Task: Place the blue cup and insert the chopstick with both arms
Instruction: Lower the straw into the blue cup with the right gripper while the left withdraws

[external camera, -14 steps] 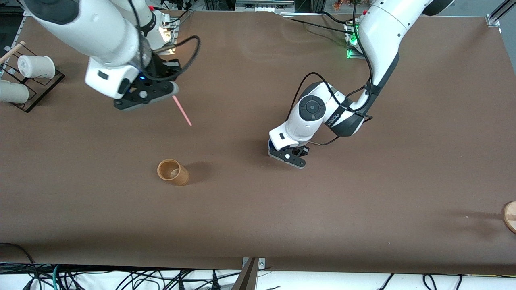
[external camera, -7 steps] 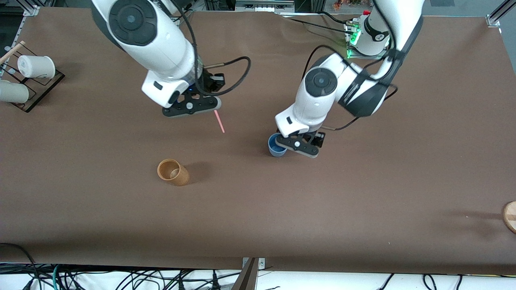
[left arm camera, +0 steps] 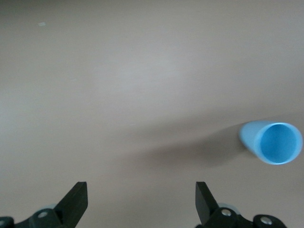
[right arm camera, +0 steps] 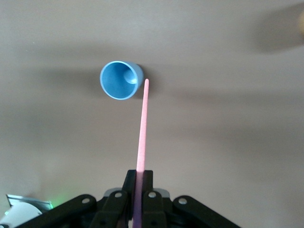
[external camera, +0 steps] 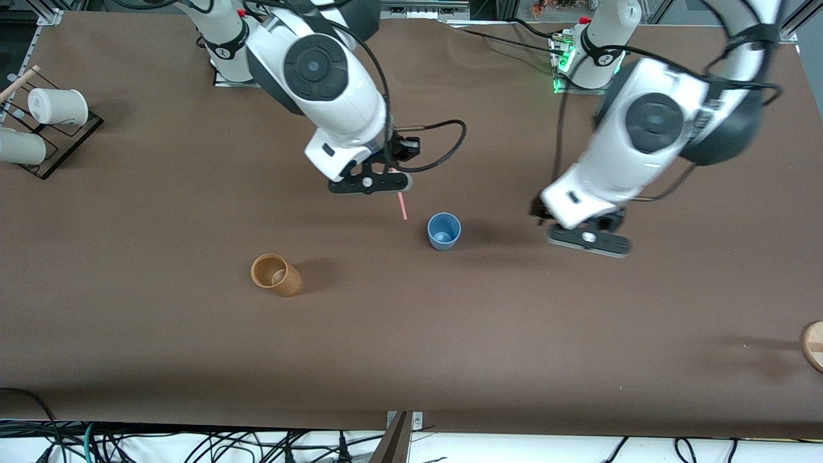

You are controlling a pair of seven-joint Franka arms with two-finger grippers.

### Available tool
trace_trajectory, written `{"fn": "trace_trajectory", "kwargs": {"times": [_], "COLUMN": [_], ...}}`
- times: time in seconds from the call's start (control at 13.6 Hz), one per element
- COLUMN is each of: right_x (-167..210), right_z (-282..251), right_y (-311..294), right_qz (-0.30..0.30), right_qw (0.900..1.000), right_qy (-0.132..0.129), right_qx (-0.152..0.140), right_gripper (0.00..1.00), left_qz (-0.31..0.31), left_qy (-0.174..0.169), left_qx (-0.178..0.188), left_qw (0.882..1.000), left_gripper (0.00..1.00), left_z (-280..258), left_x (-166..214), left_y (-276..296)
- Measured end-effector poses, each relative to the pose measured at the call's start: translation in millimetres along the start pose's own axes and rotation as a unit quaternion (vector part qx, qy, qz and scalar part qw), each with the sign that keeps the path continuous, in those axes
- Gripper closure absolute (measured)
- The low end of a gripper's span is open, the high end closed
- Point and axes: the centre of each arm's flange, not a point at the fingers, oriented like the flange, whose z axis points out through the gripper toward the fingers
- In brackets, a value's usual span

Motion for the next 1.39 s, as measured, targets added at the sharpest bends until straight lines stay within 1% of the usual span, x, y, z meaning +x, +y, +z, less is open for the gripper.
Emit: {"fn": "trace_trajectory", "kwargs": {"times": [0.22,0.44,0.59,0.66,0.73,0.95,1.17,1.32,1.39], "right_x": [4.1,11.9,12.5,11.2,8.6,-1.0,-2.4,2.1,4.6], "right_z": [38.5,64.5,77.4,84.5,91.4,108.9,120.8,134.4,139.4], "right_y": [-21.6,-31.1,-37.9,-41.4,-45.1,-55.8,-56.9,-53.7,-52.0], "right_qz": [0.012,0.018,0.027,0.028,0.028,0.034,0.038,0.046,0.050], "right_qw": [1.000,1.000,0.999,0.999,0.999,0.999,0.999,0.999,0.999], "right_qy": [0.014,0.020,0.022,0.020,0.017,0.010,0.004,0.001,0.002], "right_qx": [0.000,0.011,0.016,0.016,0.014,0.005,-0.003,-0.012,-0.017], "right_gripper": [0.92,0.92,0.92,0.92,0.92,0.92,0.91,0.90,0.81], "left_qz": [-0.016,-0.047,-0.081,-0.094,-0.101,-0.103,-0.102,-0.100,-0.099], "left_qy": [-0.013,-0.002,-0.004,-0.009,-0.010,0.014,0.012,0.011,0.013], "left_qx": [0.002,0.001,-0.013,-0.013,-0.011,-0.009,-0.010,-0.010,-0.010], "left_qw": [1.000,0.999,0.997,0.995,0.995,0.995,0.995,0.995,0.995], "left_gripper": [0.00,0.00,0.00,0.00,0.00,0.00,0.00,0.00,0.00], "left_z": [-31.0,-65.6,-70.2,-66.9,-63.9,-73.9,-79.3,-78.7,-78.9], "left_x": [-8.0,-21.5,-29.4,-33.5,-37.3,-54.1,-81.8,-86.0,-85.5], "left_y": [-75.8,-109.0,-133.3,-145.1,-151.8,-150.7,-146.3,-142.8,-141.7]}}
